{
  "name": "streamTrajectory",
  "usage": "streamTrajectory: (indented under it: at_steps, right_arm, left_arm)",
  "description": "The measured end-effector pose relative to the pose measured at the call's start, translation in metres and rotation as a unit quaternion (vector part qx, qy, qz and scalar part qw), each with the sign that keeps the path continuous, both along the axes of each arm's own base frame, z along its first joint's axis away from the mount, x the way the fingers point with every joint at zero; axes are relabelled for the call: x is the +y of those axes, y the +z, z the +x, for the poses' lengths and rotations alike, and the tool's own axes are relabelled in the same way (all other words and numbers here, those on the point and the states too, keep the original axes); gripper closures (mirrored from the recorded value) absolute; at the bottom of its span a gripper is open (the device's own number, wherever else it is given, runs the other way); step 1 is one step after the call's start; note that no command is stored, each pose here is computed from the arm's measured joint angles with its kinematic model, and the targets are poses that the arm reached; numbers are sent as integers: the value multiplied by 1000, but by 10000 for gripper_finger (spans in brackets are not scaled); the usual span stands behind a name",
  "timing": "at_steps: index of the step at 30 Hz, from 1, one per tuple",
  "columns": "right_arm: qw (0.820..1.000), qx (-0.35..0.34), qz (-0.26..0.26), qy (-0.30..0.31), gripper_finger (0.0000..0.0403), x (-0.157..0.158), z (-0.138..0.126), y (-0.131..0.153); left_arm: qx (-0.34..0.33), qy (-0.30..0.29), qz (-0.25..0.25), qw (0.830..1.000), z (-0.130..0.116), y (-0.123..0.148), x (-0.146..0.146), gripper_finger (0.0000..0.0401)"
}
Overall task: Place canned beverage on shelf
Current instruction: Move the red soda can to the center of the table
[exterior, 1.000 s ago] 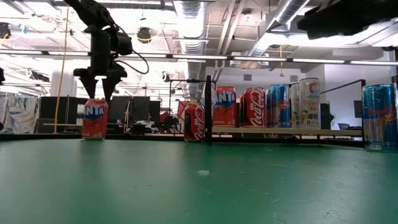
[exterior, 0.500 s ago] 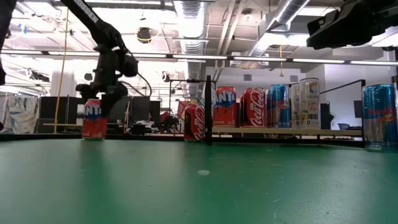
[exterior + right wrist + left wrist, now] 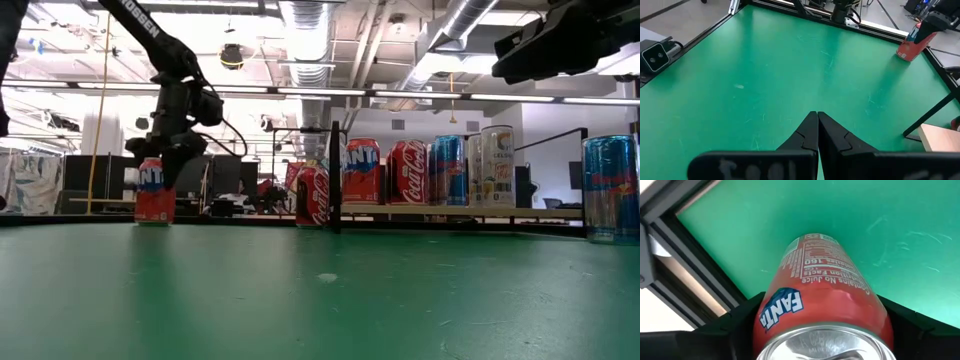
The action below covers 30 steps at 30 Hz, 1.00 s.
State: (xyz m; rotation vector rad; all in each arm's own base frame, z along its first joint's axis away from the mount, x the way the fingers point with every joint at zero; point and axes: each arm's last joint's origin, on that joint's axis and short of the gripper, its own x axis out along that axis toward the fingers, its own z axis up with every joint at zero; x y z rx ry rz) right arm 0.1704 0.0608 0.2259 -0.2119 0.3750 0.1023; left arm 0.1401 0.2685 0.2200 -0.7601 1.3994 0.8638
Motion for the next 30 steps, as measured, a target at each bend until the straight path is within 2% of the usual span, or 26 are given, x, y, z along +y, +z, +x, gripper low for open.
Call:
streamTrajectory:
  at_steps: [6,12,16,22,26,30]
  right_arm:
    - [1000,1,8,-3,378,0,0,0]
    - [1000,1,6,-5,378,0,0,0]
    - [1000,4,3,-11,378,-1,0,-1]
    - [1000,7,4,-12,378,-1,0,-1]
    - [1000,8,5,-13,378,-1,-1,-2]
    - [1000,8,4,-12,378,-1,-1,-2]
  left_arm:
    - [-7,-7,-17,1000,16,4,-11,118]
    - [-3,-66,-31,997,66,29,-48,118]
    - [-29,-118,3,993,114,48,-89,118]
    - [-123,-193,41,973,174,60,-170,118]
    - [-172,-220,42,959,194,63,-217,118]
    - [-208,-236,45,948,203,66,-250,118]
